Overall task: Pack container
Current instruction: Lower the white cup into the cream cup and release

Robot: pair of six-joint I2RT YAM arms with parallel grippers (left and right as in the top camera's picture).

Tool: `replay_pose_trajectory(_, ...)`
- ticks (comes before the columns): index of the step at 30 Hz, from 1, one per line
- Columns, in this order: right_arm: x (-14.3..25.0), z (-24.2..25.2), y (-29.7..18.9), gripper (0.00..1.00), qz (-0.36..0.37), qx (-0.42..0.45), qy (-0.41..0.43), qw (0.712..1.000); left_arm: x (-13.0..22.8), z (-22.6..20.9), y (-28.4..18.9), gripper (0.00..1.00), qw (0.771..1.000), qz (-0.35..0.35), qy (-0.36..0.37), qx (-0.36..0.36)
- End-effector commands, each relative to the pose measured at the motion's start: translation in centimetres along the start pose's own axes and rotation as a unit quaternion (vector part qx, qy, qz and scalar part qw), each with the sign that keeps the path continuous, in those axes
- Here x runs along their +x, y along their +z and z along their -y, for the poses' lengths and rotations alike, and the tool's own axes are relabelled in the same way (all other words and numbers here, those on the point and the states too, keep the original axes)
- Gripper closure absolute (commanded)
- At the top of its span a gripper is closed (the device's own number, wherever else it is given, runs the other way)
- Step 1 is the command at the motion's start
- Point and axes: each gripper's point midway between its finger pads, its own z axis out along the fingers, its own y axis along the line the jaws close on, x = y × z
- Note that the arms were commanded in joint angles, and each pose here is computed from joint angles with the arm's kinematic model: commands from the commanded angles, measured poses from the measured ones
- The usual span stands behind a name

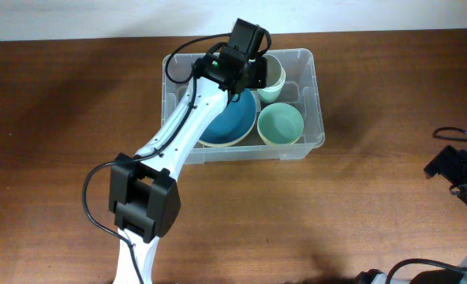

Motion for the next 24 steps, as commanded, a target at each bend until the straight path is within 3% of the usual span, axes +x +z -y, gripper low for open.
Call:
replay_pose_trajectory(1,0.1,0.1,0.1,0.01,-0.003,0.0,0.002,1.0,0.0,0.2,0.2,0.97,1.0,-0.003,0.008,0.006)
replay_pose_trajectory(24,0.1,0.1,0.1,0.01,-0.003,0.0,0.002,1.0,1.8,-0.2,1.1,0.97,0.999,-0.034,0.009,0.003)
